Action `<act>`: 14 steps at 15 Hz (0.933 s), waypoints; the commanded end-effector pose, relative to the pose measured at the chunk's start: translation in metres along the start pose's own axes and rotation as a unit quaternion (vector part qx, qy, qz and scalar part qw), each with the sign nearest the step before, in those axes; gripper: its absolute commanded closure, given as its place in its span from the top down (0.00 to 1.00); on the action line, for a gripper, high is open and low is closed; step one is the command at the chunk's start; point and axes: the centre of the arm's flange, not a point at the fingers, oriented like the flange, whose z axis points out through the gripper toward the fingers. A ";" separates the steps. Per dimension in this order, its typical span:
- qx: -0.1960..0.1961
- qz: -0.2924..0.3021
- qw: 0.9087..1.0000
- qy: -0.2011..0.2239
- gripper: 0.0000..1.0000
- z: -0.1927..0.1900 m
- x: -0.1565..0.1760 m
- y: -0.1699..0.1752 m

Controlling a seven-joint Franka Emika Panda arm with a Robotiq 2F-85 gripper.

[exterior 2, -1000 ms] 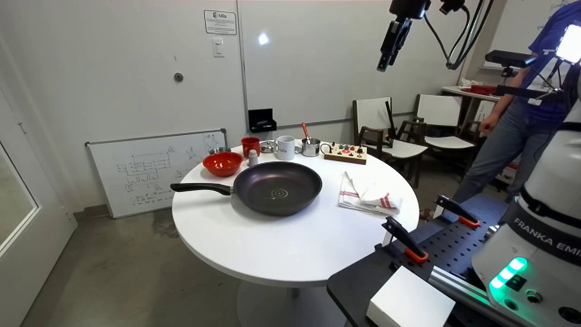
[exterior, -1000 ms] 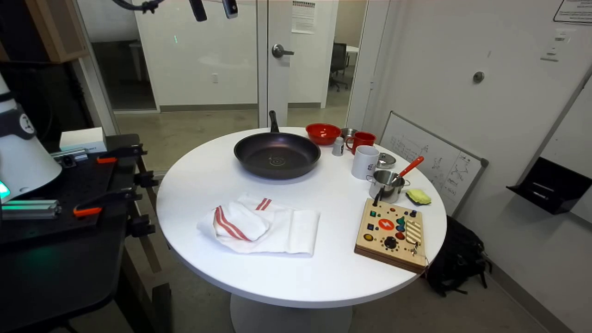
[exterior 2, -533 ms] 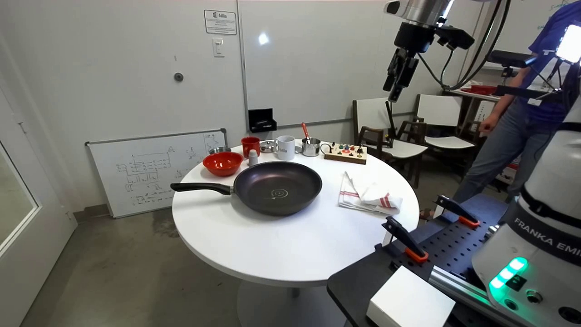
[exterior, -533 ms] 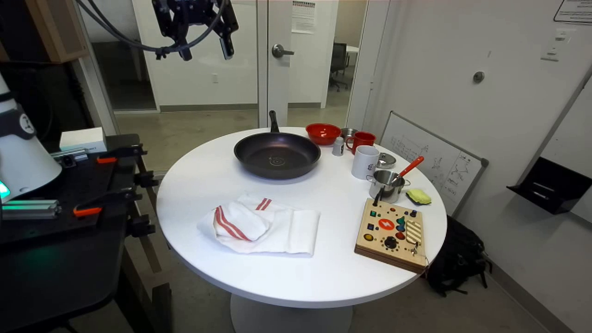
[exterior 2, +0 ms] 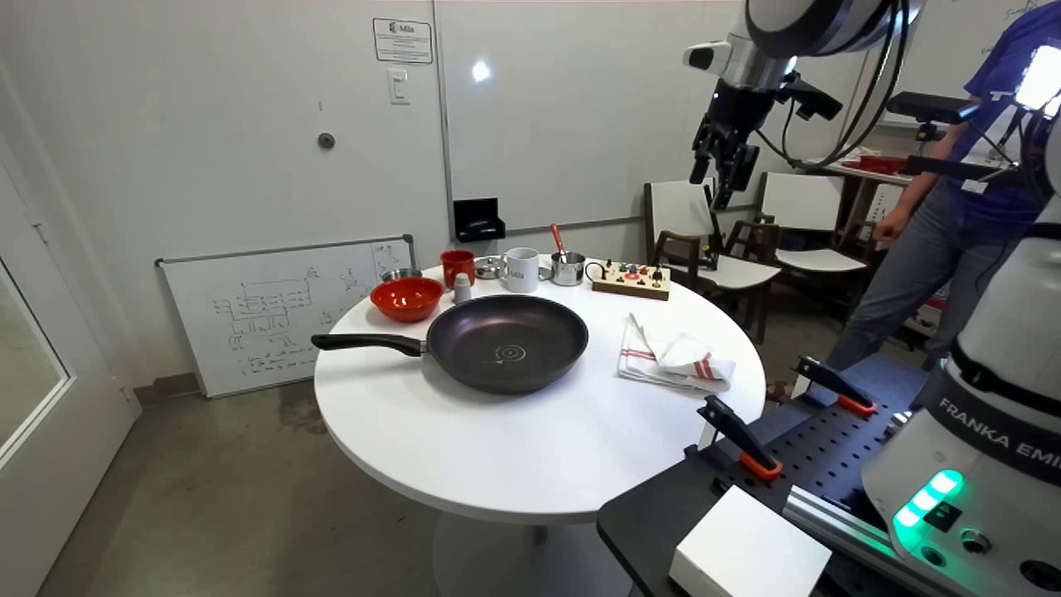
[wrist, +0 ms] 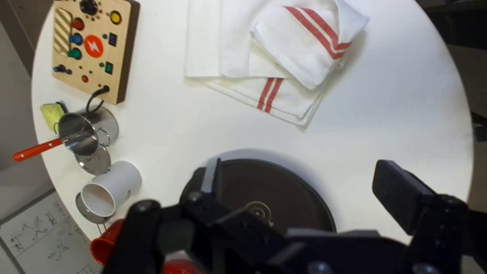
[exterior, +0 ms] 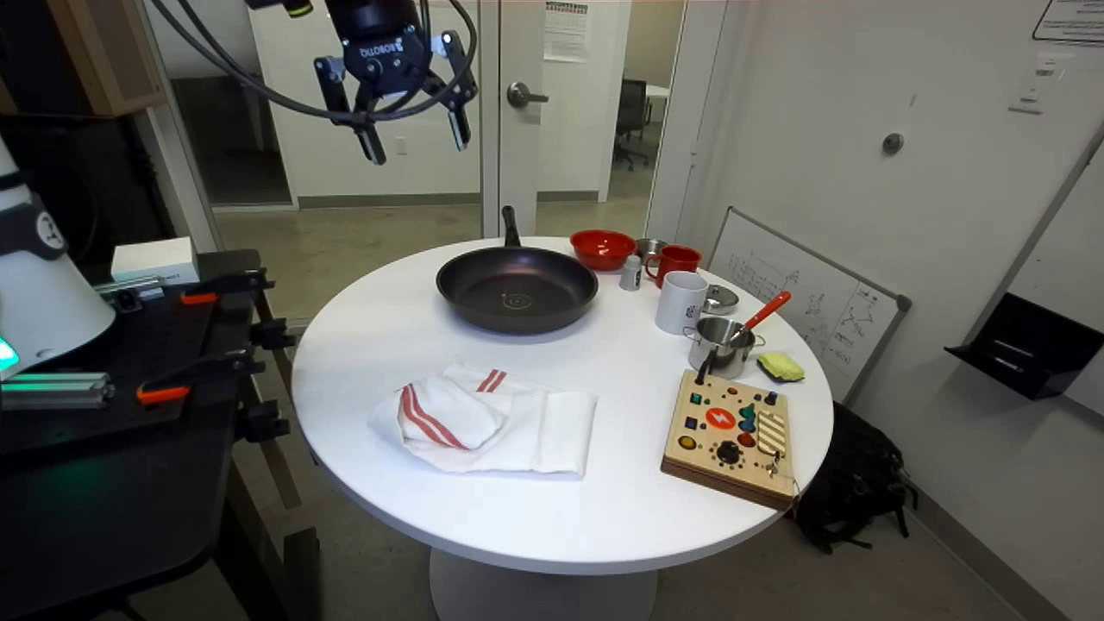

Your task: Wipe the pan with the dish cloth

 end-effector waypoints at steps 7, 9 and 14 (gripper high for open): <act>-0.010 0.150 0.978 -0.145 1.00 0.065 -0.008 0.002; 0.035 0.187 0.973 -0.131 1.00 0.068 -0.013 0.004; 0.046 0.325 0.935 -0.131 1.00 0.088 -0.013 0.009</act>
